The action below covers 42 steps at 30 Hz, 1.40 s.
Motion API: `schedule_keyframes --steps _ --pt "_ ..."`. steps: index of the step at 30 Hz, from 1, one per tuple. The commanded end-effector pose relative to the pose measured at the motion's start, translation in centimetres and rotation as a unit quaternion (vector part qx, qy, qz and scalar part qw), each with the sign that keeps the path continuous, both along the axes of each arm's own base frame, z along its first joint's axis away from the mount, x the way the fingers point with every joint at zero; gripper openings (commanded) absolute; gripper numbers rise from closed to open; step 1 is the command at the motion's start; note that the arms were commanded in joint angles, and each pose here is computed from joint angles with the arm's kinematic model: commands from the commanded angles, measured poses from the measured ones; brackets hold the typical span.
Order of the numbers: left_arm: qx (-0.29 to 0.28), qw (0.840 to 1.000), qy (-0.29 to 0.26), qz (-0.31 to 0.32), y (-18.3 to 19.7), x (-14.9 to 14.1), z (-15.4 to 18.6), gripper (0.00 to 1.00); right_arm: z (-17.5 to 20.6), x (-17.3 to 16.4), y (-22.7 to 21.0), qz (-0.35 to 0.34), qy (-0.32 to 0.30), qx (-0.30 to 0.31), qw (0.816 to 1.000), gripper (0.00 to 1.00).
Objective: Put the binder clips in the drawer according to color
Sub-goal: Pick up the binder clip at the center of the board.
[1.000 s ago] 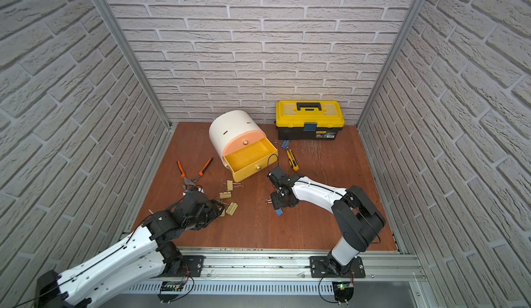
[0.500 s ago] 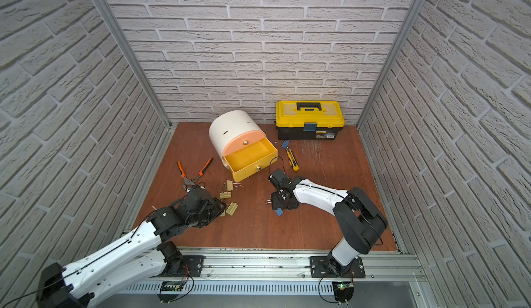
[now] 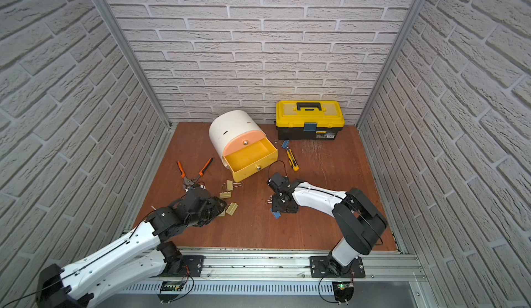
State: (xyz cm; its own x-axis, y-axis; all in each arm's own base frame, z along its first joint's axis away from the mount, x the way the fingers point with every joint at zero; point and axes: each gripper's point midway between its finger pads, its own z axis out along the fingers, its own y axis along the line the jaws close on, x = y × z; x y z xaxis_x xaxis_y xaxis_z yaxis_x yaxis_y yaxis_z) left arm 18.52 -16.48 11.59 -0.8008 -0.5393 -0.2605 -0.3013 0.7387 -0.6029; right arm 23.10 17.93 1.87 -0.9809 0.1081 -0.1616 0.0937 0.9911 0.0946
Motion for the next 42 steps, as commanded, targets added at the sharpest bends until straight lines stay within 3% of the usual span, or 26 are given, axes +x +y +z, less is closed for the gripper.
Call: schedule_keyframes --steps 1,10,18,32,38,42 --pt "-0.003 1.000 -0.015 0.004 0.1 0.3 0.9 0.54 -0.1 -1.5 -1.0 -0.009 0.002 -0.006 1.000 0.62" --pt "-0.003 1.000 -0.014 -0.004 -0.3 0.0 0.9 0.53 -0.1 -3.8 -4.1 -0.016 -0.001 -0.033 0.999 0.61" --pt "0.000 1.000 -0.017 -0.008 -0.3 -0.4 0.9 0.53 0.2 -4.0 -4.1 -0.020 -0.006 -0.021 1.000 0.45" --pt "-0.008 1.000 -0.028 -0.003 0.5 -1.1 1.4 0.53 2.9 -0.8 1.2 0.004 -0.028 0.068 0.997 0.57" --pt "-0.010 1.000 -0.029 0.001 0.9 -1.3 1.3 0.54 4.3 -1.6 -1.2 -0.046 -0.019 0.022 0.999 0.59" --pt "-0.012 0.999 -0.033 0.004 0.9 -1.2 1.4 0.54 4.3 -3.0 -2.6 -0.090 -0.020 0.026 0.995 0.63"
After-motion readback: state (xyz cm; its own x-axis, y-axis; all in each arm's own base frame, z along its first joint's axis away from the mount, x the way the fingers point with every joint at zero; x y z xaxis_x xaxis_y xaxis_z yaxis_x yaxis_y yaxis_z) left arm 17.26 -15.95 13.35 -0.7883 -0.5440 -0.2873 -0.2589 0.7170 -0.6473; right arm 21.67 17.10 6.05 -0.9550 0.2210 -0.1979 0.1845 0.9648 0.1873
